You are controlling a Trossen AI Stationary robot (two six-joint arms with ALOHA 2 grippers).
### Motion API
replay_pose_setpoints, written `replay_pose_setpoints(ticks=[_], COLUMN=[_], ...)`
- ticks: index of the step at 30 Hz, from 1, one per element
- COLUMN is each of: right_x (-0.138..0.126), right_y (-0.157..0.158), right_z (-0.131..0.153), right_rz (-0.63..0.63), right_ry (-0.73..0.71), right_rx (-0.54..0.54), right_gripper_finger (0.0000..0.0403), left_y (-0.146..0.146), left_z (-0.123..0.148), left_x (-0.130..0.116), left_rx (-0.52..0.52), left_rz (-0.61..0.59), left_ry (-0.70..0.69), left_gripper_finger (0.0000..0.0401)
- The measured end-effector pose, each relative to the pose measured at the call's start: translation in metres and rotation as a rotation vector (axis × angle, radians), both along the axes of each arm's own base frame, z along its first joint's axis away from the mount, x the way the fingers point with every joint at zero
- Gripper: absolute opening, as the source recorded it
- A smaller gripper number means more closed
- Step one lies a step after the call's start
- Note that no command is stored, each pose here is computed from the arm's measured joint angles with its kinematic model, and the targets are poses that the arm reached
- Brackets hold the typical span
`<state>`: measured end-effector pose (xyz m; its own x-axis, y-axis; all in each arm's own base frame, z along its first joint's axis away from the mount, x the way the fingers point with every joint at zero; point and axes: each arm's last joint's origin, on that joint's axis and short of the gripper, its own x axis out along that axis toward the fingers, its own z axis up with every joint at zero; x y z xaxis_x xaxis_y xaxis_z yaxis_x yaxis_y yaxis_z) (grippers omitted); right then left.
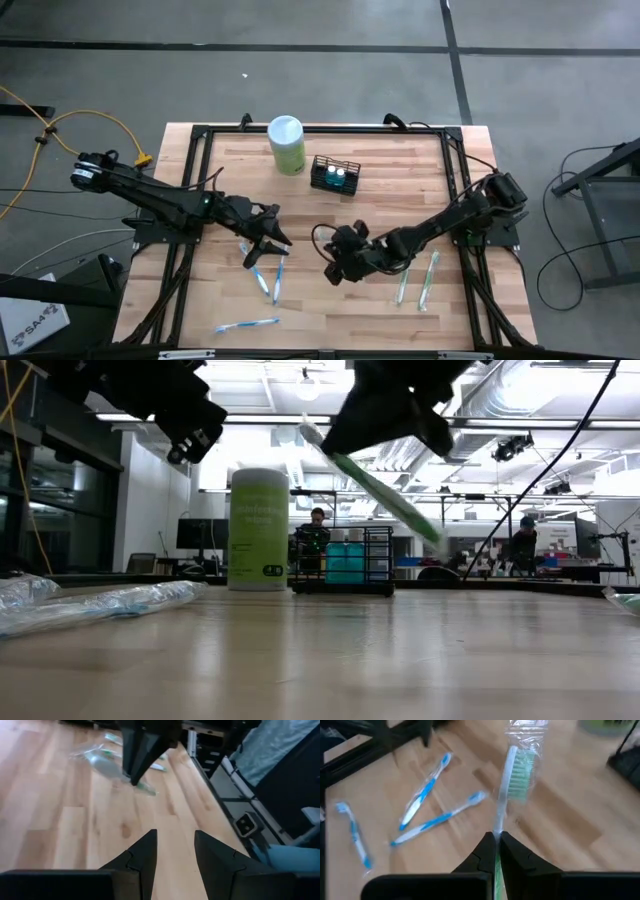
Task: Pick & Place toothbrushing station
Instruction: Put the left green toothbrush into the mesh organizer
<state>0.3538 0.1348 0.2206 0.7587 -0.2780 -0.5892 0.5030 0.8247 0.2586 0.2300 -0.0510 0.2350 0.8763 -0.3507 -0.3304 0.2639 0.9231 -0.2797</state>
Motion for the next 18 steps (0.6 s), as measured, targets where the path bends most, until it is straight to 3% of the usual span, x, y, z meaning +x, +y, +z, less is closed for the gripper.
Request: replay_pose_setpoints(ticks=[9, 18], right_x=[0.009, 0.015], right_y=[-0.023, -0.048], right_z=[0.008, 0.015], right_rz=[-0.116, -0.341], right_ry=[-0.039, -0.097], right_rx=[-0.298, -0.422], right_gripper_finger=[0.0004, 0.0004], left_y=[0.028, 0.046], left_z=[0.000, 0.000], left_x=[0.005, 0.006], left_rx=[0.063, 0.068], left_rz=[0.140, 0.218], left_ry=[-0.016, -0.015], left_gripper_finger=[0.0127, 0.0127])
